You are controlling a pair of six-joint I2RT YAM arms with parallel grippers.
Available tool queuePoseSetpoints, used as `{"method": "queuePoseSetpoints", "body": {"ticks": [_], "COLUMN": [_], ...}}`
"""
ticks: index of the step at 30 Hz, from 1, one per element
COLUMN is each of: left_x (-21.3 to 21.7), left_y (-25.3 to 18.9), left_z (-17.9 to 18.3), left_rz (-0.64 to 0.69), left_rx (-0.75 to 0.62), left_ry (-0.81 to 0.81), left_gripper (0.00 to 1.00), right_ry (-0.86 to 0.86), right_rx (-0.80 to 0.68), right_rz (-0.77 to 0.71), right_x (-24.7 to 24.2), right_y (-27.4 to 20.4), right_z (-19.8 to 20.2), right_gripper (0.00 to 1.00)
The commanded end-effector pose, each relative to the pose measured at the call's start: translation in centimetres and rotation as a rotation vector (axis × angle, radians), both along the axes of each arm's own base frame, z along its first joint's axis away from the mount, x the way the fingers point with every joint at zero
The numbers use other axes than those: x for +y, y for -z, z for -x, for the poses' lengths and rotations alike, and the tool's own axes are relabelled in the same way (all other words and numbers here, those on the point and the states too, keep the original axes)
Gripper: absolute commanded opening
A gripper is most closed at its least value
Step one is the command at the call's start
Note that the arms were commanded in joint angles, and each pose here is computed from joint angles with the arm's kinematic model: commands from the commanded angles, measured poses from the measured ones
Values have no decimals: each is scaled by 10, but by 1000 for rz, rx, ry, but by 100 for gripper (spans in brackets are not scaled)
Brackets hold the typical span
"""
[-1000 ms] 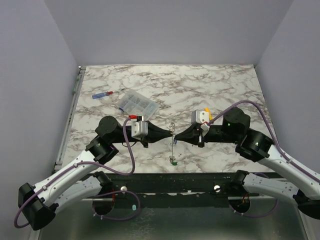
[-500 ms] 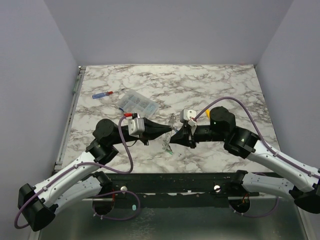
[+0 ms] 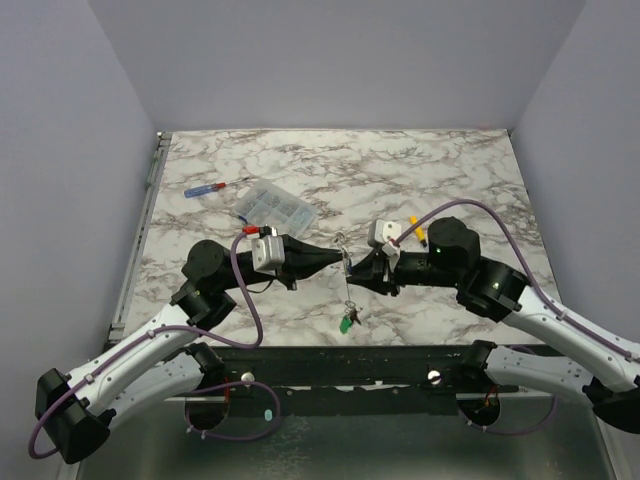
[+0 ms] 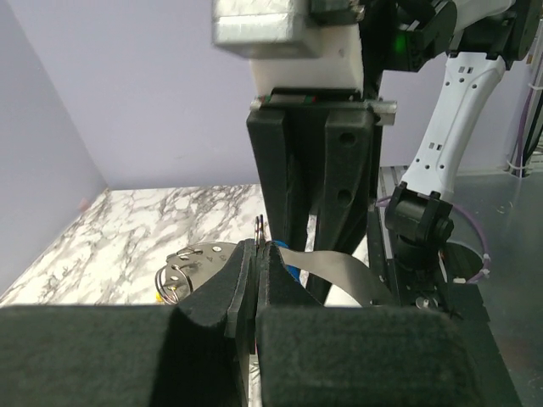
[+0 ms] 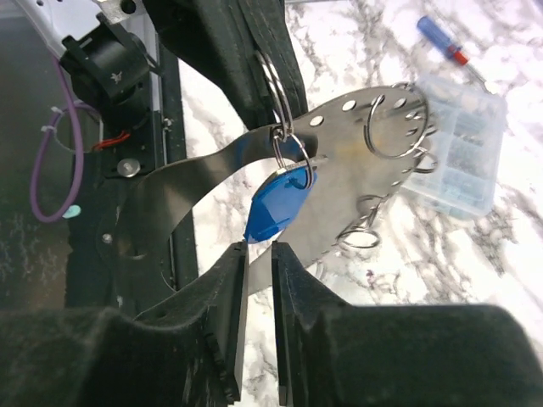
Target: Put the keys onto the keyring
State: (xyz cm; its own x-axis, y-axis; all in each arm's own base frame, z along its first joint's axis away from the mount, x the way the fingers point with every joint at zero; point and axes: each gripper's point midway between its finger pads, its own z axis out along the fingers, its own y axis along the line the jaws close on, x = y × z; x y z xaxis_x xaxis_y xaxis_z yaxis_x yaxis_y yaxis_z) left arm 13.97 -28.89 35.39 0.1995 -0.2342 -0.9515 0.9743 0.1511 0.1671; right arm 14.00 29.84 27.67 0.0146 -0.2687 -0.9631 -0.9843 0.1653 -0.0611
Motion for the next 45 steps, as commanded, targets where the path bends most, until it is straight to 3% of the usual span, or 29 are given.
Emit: {"method": "queuePoseSetpoints", "body": {"ticks": [1, 4, 14, 35, 45], "left_x": [3, 2, -1, 0, 0], "left_y": [-11, -10, -8, -7, -7], "left_z": [3, 6, 13, 14, 13], "left_rz": [41, 34, 22, 23, 21], "left_rx": [-34, -36, -37, -40, -40], "left_ry": [4, 23, 75, 79, 77], "left_gripper": [0, 0, 0, 0, 0], "right_ry": [56, 84, 59, -63, -80], "right_rx": [-99, -146, -261, -254, -240], "right_rz": [-15, -33, -169, -197, -195], "right_x": [-20, -29, -23, -4, 3], "right_y": [-31, -47, -85, -90, -85], "right_z": [-2, -3, -2, 9, 8], "right_gripper": [32, 40, 44, 38, 30]}}
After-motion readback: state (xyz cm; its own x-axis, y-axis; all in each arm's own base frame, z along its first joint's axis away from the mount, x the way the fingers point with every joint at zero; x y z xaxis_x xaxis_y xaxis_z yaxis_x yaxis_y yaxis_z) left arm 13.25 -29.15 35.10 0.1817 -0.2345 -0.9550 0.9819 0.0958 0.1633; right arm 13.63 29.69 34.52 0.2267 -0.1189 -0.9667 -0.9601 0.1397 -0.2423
